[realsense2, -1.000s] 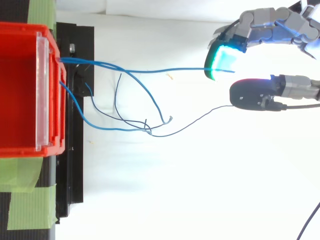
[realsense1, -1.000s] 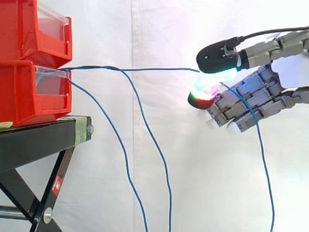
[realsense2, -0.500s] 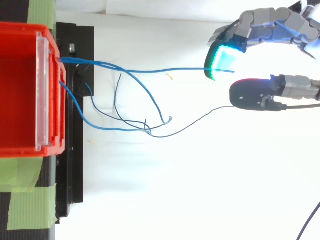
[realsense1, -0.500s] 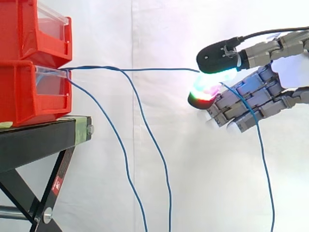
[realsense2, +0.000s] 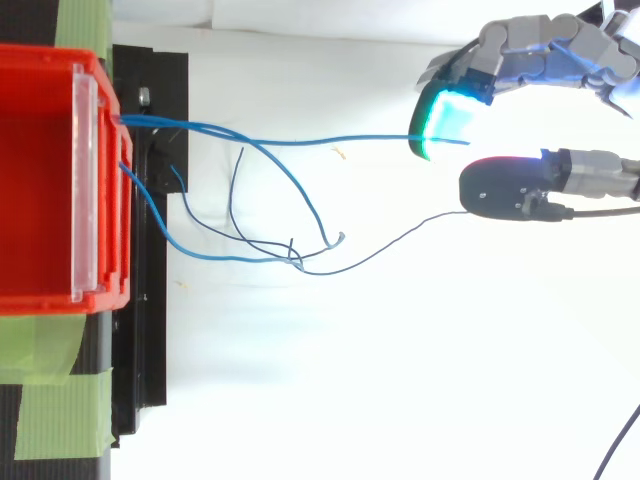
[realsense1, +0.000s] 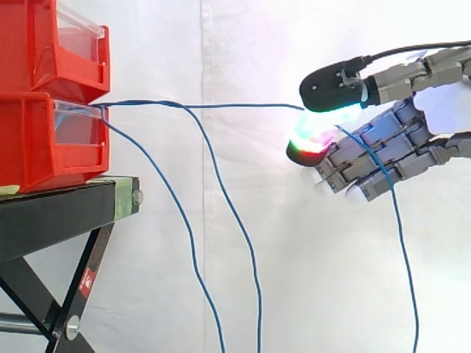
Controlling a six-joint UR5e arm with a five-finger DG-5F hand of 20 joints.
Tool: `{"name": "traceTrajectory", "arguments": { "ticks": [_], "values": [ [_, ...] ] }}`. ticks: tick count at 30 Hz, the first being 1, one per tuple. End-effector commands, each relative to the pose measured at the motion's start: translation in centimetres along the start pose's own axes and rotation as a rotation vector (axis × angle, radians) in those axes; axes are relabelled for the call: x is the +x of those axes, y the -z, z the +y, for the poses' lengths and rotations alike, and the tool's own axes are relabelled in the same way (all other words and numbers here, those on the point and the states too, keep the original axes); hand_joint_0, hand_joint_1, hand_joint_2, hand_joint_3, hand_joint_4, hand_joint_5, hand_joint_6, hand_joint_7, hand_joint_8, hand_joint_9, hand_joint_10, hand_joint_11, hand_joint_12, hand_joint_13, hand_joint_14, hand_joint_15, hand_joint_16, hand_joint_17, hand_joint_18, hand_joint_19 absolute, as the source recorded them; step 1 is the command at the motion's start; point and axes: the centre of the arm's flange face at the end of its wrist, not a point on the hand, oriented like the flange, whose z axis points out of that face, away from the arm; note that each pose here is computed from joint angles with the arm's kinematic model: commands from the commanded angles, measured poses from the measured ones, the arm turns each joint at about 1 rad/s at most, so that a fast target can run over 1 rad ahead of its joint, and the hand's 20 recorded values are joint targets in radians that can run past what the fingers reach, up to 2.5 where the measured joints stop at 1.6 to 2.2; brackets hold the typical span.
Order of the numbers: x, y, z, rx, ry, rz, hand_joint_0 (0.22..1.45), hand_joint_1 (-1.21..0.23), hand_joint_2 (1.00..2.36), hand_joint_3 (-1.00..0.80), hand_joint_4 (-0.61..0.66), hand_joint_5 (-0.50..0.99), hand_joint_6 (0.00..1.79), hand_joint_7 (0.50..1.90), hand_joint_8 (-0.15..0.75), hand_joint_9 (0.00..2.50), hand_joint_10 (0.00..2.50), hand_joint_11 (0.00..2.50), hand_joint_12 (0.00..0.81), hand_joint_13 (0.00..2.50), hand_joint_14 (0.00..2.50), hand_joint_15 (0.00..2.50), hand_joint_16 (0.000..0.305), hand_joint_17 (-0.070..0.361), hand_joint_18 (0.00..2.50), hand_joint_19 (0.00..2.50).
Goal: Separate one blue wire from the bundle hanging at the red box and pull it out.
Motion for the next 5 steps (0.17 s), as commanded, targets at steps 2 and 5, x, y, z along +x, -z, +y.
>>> {"name": "traceTrajectory", "arguments": {
  "ticks": [2,5],
  "values": [
    [-0.04,-0.02,-0.02,0.0,0.0,-0.001,0.59,-0.76,1.03,0.12,-0.14,-0.12,0.79,1.34,0.238,0.45,0.01,0.27,0.361,0.29,0.01,0.34,0.049,0.111,0.3,0.49],
    [0.02,0.01,0.01,0.0,0.0,0.0,0.59,-0.76,1.03,0.12,-0.14,-0.12,0.79,1.32,0.238,0.45,0.01,0.27,0.361,0.29,0.01,0.35,0.049,0.111,0.3,0.49]
  ]
}}
